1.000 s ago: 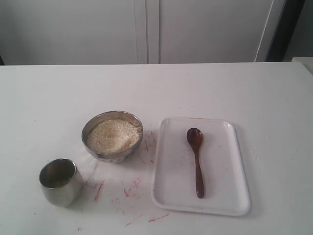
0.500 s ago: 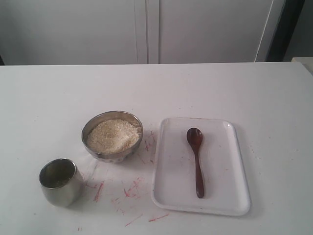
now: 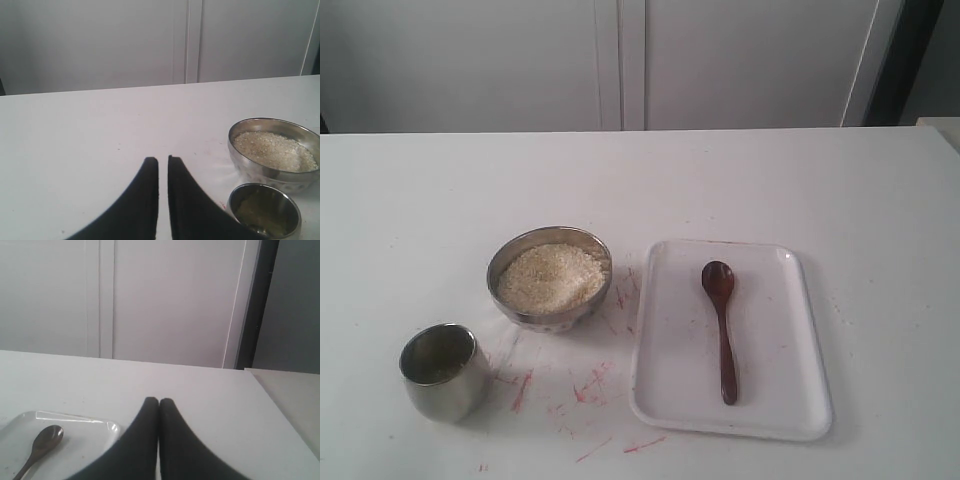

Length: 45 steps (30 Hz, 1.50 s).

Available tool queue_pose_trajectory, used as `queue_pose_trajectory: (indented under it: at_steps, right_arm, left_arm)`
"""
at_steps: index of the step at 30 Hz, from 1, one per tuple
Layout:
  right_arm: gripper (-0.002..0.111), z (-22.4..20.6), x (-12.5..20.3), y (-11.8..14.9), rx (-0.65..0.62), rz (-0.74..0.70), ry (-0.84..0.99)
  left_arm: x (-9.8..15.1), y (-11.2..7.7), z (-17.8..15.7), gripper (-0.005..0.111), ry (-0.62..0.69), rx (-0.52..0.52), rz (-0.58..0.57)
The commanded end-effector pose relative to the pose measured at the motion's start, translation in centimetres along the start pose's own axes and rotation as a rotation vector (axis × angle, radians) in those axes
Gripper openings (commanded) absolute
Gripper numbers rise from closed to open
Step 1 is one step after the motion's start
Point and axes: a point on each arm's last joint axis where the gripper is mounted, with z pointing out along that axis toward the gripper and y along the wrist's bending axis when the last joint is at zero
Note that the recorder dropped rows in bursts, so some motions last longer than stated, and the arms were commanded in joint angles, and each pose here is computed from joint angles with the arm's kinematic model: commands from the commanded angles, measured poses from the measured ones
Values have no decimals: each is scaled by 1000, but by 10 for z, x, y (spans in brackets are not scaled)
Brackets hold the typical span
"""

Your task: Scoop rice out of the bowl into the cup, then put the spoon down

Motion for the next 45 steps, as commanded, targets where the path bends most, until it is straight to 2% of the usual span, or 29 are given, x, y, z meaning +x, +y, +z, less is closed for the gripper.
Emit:
queue_pose_trajectory:
  at_steps: [1, 45]
  right_arm:
    - [0, 0, 6, 0, 6, 0, 52]
    - [0, 0, 6, 0, 8, -18, 42]
  left_arm:
    - [-3, -1, 0, 14, -13, 6, -8]
    - [-3, -1, 0, 14, -13, 6, -8]
